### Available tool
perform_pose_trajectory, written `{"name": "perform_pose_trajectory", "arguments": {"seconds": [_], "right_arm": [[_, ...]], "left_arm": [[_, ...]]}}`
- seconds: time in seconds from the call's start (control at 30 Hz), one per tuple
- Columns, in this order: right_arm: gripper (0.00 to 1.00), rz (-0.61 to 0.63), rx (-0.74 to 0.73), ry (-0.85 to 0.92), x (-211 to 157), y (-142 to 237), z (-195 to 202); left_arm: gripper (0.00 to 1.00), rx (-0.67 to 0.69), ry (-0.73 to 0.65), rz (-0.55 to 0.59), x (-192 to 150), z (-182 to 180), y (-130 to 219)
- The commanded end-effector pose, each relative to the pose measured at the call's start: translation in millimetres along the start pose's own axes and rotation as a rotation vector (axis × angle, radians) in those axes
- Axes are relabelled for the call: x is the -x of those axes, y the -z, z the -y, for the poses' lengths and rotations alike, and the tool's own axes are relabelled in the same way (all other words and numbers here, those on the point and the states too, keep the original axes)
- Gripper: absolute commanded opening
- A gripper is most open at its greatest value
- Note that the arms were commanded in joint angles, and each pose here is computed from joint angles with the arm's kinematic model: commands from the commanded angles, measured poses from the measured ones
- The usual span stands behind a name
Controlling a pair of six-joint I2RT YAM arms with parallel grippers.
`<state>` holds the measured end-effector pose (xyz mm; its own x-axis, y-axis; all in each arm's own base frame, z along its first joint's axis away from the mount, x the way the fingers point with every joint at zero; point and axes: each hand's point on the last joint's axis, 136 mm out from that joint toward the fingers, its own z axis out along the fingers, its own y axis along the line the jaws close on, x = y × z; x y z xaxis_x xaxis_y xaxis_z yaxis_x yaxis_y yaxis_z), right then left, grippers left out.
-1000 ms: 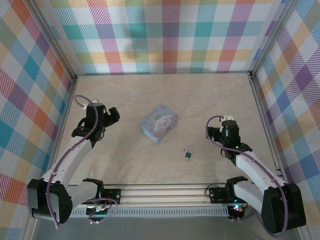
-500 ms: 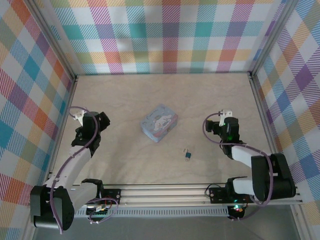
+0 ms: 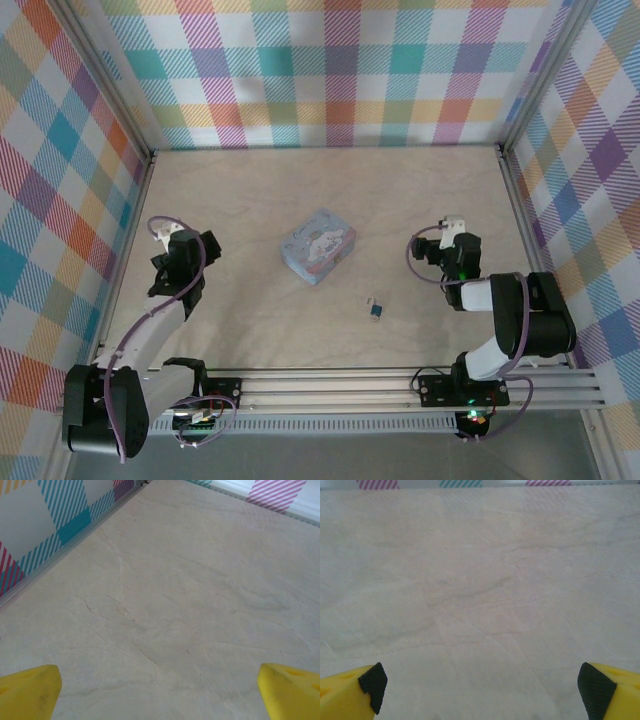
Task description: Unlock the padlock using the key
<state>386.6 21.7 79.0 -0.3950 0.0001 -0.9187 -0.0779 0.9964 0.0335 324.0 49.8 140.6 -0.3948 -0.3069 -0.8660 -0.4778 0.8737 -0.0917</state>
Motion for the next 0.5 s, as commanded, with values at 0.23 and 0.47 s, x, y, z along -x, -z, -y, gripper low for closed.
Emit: {"name": "perform_pose_trajectory", "arguments": {"seconds": [0.23, 0.47], "right_arm": [[1.00, 0.027, 0.033, -0.043, 16, -5, 2], [1.00, 0.028, 0.033, -0.041, 16, -5, 1]], "left_arm": [[1.00, -0.119, -0.063, 0.058, -9, 26, -27], [1.00, -0.243, -0.129, 0.095, -15, 54, -43]]}}
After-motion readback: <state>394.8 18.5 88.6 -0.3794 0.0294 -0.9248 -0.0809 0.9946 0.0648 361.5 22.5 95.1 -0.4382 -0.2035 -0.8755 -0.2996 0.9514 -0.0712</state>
